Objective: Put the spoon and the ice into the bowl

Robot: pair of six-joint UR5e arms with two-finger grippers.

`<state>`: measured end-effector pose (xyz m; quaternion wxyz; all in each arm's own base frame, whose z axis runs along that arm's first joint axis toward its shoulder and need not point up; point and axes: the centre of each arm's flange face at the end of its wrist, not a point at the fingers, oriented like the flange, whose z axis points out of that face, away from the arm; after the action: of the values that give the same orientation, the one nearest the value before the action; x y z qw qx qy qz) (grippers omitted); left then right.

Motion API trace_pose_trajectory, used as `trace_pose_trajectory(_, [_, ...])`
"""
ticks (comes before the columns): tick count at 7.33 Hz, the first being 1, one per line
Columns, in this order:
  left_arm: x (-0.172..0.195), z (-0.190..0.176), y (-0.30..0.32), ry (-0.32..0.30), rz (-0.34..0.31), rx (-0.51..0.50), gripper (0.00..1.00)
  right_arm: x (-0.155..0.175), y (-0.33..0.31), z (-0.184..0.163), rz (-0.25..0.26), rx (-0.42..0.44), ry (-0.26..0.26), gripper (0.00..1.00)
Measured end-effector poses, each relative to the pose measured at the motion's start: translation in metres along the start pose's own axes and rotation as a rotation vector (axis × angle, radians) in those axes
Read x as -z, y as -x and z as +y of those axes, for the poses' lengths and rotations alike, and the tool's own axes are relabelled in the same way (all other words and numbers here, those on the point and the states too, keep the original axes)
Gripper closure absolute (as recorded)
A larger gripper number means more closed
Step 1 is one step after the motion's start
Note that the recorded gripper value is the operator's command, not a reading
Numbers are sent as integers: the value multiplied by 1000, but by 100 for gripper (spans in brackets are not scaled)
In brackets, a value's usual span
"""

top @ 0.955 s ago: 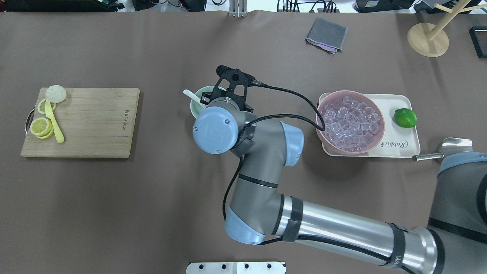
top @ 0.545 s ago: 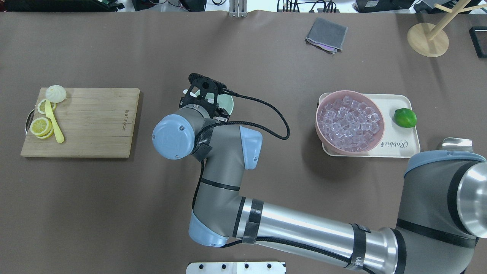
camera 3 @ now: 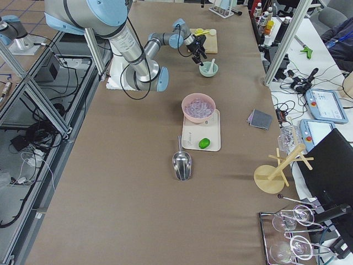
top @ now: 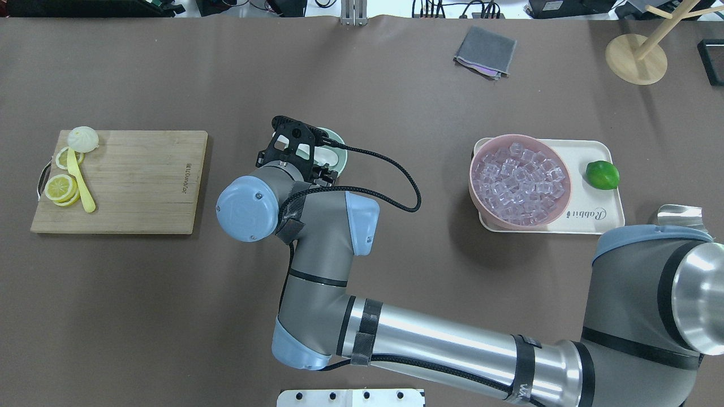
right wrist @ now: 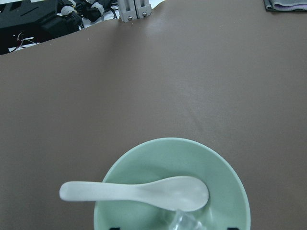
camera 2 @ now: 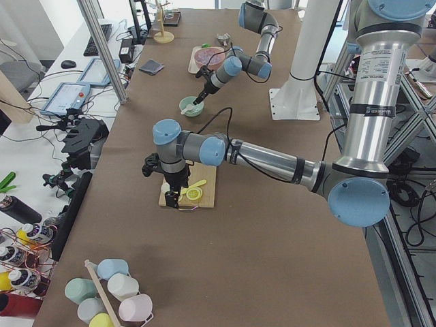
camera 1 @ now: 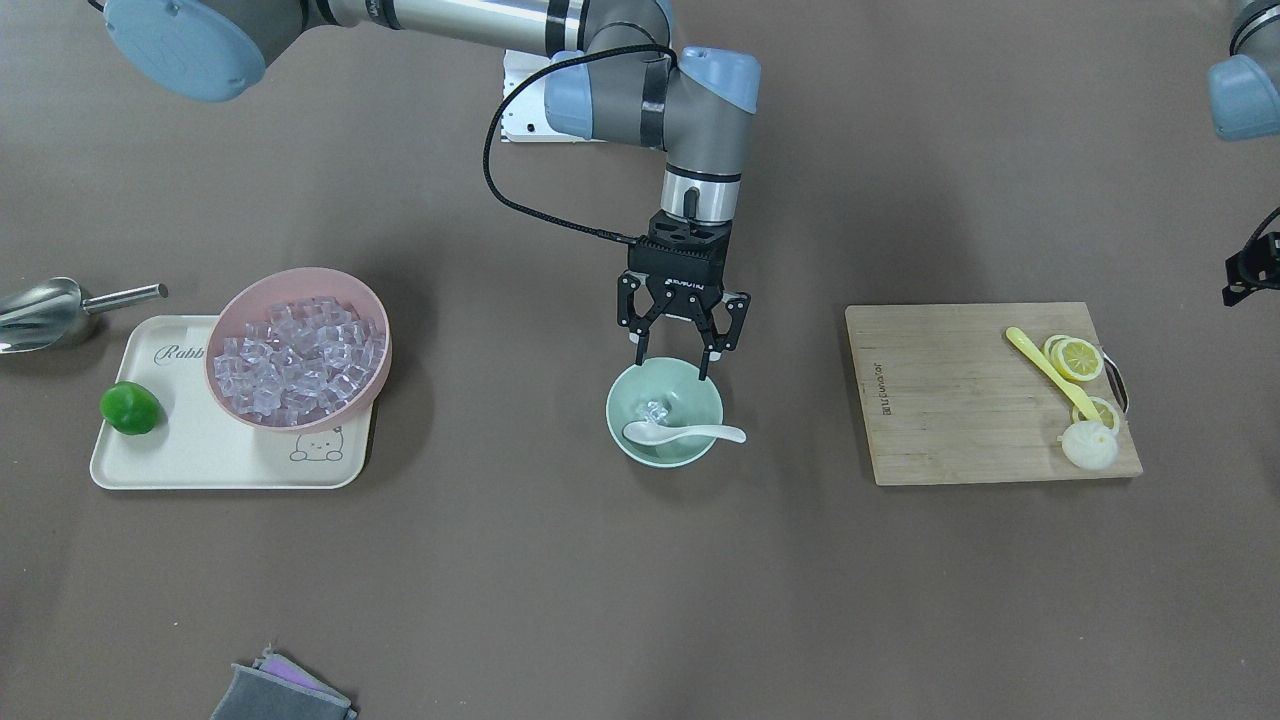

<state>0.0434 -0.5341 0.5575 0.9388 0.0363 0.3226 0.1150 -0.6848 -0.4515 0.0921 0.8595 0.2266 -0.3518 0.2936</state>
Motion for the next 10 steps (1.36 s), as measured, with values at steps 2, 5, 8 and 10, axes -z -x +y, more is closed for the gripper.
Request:
trace_pose_trajectory(2, [-15,13,12,39,-2,36,1,2,-7,-61,-3,-57,119,0])
trace_pose_trajectory(5, [-14,41,52,78,-8,148,1,14,-117,-145,-77,47,296,0])
trace_pose_trajectory(8, [5,87,89,30,51,141,1,25,-262,-231,-34,251,364,0])
trace_pose_trajectory(10, [13,119,105,5,78,132,1,19,-347,-283,82,446,391,0])
